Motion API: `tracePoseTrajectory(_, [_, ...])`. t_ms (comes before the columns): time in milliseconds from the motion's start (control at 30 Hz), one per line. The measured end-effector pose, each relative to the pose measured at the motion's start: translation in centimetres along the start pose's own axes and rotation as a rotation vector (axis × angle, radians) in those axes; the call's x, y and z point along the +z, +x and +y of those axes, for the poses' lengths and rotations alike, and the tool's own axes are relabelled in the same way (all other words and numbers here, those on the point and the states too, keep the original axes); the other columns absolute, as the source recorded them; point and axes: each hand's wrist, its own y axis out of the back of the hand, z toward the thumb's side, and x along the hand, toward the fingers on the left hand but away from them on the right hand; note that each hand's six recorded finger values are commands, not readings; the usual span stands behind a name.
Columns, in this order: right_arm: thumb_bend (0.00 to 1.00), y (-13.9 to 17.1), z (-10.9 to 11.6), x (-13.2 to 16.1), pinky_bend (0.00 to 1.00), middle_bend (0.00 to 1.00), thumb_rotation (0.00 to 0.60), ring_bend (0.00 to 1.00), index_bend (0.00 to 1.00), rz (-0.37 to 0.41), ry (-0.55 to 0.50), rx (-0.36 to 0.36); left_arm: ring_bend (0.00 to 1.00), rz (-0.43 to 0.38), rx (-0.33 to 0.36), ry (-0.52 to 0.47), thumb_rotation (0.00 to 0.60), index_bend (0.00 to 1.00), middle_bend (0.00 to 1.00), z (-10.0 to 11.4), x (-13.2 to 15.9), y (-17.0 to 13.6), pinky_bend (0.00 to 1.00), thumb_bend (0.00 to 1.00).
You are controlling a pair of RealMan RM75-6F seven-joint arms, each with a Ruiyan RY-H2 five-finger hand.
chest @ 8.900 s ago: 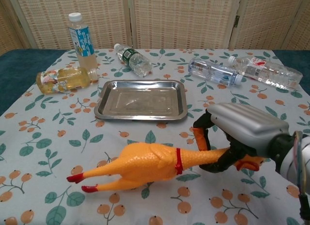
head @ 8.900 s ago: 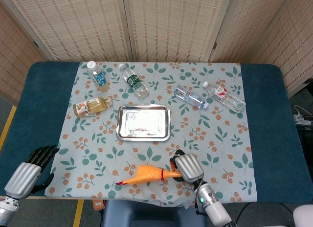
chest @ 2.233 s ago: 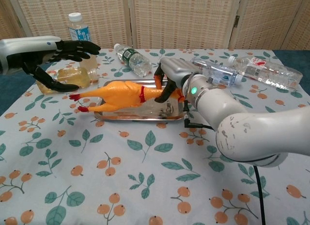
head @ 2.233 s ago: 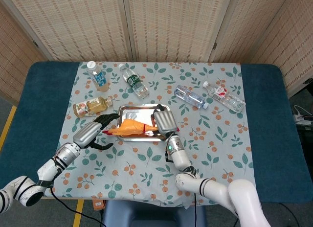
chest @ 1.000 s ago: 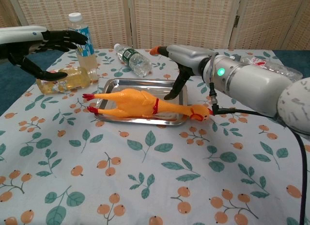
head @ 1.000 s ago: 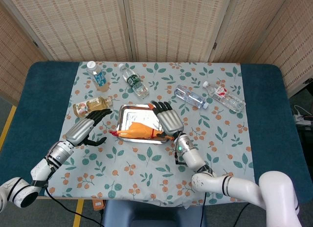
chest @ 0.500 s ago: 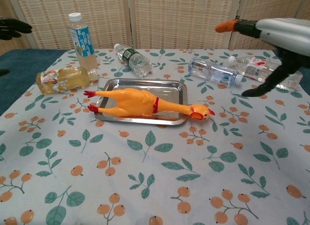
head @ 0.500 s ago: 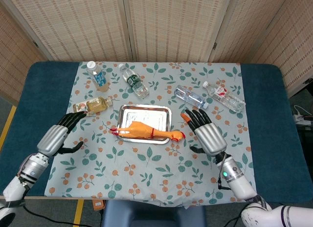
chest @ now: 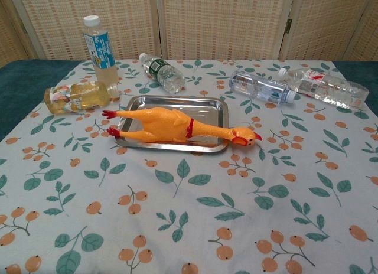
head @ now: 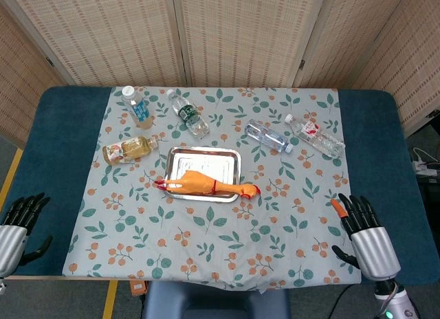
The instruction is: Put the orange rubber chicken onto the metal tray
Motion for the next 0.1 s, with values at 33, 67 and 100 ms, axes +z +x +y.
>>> tracePoseTrajectory(33, [0.07,0.16,0.12,-0.20,0.00,0.00,0.600,0.00,0.00,-0.003,-0.006,-0.001,0.00,-0.004,0.001,0.011,0.600,0.00,0.00,-0.08,0.17,-0.16,0.00,0.40])
tracePoseTrajectory(67, [0.07,0.36,0.25,-0.54,0.00,0.00,0.600,0.00,0.00,-0.010,-0.012,-0.001,0.00,-0.009,0.003,0.019,0.600,0.00,0.00,-0.14,0.39,-0.30,0.00,0.40])
tracePoseTrajectory(100, [0.07,0.49,0.34,-0.81,0.00,0.00,0.600,0.00,0.00,-0.016,-0.014,0.001,0.00,-0.018,0.006,0.023,0.600,0.00,0.00,-0.18,0.68,-0.43,0.00,0.40])
